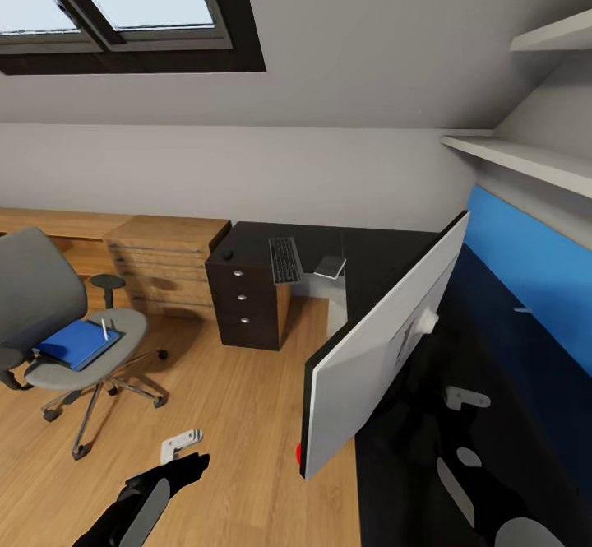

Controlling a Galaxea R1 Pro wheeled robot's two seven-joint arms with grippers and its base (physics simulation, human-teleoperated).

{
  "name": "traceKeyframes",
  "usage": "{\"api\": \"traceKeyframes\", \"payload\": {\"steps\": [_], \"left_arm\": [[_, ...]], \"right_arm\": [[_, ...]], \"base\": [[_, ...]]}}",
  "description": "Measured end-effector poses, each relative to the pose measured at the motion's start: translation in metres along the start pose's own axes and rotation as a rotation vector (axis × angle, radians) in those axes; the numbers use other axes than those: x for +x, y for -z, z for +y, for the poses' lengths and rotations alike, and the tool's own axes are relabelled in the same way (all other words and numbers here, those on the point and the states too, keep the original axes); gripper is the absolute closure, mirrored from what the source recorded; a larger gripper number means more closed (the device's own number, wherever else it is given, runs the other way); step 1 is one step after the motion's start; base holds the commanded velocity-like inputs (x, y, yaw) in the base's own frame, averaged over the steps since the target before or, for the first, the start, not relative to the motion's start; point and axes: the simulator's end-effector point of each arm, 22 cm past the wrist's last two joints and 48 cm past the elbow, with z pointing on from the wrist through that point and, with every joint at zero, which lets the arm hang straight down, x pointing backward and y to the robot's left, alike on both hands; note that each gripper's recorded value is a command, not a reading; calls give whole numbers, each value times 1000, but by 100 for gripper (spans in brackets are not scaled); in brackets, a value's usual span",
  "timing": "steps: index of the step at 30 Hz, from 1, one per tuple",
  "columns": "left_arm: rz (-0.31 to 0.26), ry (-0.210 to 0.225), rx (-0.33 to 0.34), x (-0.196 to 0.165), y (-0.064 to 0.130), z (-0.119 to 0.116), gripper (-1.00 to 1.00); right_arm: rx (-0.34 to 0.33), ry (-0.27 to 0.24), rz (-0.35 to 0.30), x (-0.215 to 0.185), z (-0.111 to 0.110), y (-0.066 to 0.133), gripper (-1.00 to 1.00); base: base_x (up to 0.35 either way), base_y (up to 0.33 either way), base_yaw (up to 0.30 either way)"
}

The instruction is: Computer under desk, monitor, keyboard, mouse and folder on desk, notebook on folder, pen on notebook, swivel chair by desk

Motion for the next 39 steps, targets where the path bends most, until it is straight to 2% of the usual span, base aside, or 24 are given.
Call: {"api": "traceKeyframes", "payload": {"steps": [20, 21, 39], "left_arm": [[10, -5, 0, 5, -1, 0, -100], [10, -5, 0, 4, -1, 0, -100], [9, -5, -1, 4, -1, 0, -100]], "right_arm": [[-3, -1, 0, 0, 0, 0, -100], [-4, -1, 0, 0, 0, 0, 100], [-4, 5, -3, -1, -1, -1, 100]], "base": [[39, 0, 0], [4, 0, 0], [0, 0, 0]]}}
